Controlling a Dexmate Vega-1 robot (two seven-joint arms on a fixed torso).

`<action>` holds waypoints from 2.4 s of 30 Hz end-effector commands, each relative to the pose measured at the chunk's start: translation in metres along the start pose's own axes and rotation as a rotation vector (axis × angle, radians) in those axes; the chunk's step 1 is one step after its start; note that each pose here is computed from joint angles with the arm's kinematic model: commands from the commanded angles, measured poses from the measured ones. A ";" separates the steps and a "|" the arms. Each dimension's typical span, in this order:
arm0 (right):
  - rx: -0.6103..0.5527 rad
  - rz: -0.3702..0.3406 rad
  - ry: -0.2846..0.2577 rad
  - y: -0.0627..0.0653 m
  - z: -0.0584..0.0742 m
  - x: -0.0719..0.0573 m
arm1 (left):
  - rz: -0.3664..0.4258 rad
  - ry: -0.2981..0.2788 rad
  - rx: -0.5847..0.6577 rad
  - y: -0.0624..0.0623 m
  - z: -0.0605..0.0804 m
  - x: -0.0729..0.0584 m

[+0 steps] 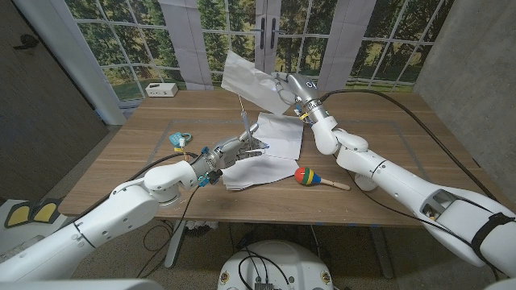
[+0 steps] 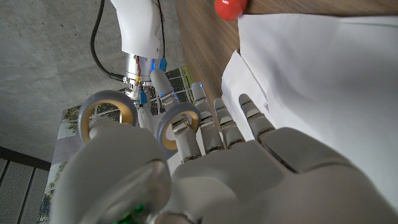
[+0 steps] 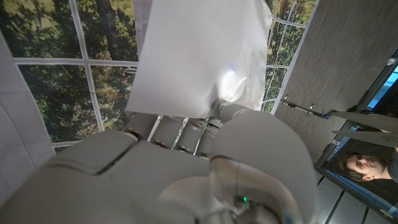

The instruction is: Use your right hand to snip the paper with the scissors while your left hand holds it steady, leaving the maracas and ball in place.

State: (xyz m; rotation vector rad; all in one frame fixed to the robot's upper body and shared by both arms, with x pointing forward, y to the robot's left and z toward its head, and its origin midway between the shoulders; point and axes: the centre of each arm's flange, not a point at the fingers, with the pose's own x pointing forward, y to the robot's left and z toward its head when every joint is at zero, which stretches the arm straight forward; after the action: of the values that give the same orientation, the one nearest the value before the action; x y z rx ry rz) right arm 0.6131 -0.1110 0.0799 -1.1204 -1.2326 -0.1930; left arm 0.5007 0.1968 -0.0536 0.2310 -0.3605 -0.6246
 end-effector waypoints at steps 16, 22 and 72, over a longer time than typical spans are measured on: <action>-0.389 -0.075 -0.106 -0.014 0.009 0.002 | -0.011 0.007 0.016 0.004 0.003 0.002; -0.386 -0.109 -0.107 -0.012 0.004 0.000 | -0.020 0.014 0.011 0.006 0.003 0.003; -0.537 -0.192 -0.271 -0.007 -0.050 -0.025 | -0.022 0.063 -0.010 0.011 0.000 -0.001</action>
State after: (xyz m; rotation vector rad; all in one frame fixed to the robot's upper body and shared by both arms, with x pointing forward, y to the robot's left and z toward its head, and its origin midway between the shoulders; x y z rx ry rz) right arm 0.6298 -0.1465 0.0715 -1.4762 -1.5564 -0.5598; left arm 0.5070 0.2033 -0.0496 0.2487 -0.3159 -0.6397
